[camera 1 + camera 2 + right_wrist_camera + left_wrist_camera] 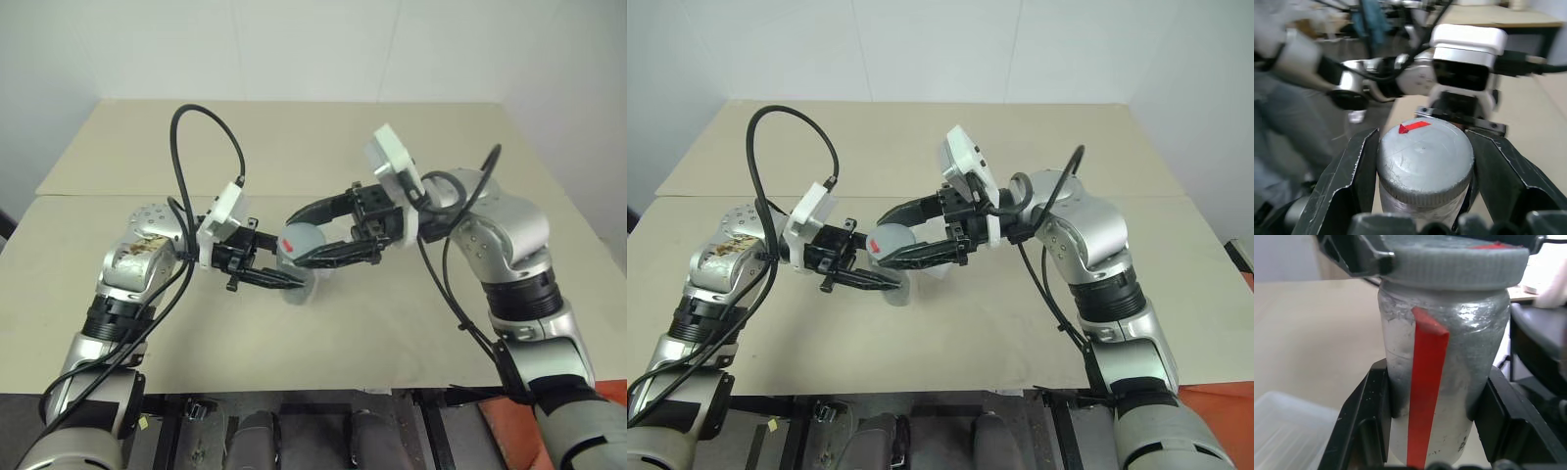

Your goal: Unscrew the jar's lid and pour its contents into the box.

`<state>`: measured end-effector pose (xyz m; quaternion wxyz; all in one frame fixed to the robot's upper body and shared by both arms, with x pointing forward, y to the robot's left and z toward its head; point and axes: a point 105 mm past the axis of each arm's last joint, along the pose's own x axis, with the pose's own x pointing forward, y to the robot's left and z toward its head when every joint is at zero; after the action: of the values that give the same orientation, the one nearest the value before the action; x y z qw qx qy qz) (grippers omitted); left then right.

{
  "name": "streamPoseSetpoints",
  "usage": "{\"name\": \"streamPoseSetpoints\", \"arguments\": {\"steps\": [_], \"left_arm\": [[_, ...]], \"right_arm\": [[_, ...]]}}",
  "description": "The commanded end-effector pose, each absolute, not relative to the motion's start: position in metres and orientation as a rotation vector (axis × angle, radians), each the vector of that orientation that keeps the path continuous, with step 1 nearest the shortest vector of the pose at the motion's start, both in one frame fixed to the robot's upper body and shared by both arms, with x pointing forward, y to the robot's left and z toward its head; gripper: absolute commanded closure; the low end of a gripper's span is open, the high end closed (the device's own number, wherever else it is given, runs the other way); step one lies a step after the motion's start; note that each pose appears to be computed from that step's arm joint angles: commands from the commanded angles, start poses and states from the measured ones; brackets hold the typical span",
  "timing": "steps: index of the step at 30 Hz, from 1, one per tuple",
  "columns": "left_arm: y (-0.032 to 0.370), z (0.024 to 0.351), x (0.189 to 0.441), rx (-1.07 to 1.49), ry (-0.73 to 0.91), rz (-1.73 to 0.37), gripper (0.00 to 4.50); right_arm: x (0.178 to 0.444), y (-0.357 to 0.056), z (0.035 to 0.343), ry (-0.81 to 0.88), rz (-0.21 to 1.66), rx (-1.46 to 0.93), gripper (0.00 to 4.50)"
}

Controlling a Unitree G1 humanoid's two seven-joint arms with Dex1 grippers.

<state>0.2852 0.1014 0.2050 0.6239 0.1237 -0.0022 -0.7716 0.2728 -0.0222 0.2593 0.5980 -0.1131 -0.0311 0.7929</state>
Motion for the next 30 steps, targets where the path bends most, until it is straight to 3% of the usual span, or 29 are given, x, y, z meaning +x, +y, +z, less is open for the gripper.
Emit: {"name": "streamPoseSetpoints", "arguments": {"steps": [1, 5, 7, 11, 19, 30], "left_arm": [[0.099, 0.223, 0.283, 0.295, -0.066, -1.786, 2.54], [0.099, 0.222, 0.284, 0.292, -0.070, -1.771, 2.54], [0.100, 0.221, 0.285, 0.290, -0.067, -1.763, 2.54], [0.103, 0.221, 0.286, 0.285, -0.063, -1.745, 2.54], [0.117, 0.217, 0.292, 0.282, -0.038, -1.652, 2.54], [0.130, 0.218, 0.330, 0.240, -0.105, -1.156, 2.54]], "right_arm": [[0.259, -0.011, 0.259, -0.104, 1.978, -0.324, 1.74], [0.266, -0.006, 0.261, -0.140, 1.931, -0.328, 1.74], [0.270, -0.006, 0.264, -0.147, 1.890, -0.298, 1.02], [0.276, -0.010, 0.267, -0.150, 1.828, -0.292, 0.05], [0.285, -0.031, 0.279, -0.209, 1.655, -0.244, 0.05], [0.305, -0.045, 0.297, -0.251, 1.126, -0.128, 0.05]]}}
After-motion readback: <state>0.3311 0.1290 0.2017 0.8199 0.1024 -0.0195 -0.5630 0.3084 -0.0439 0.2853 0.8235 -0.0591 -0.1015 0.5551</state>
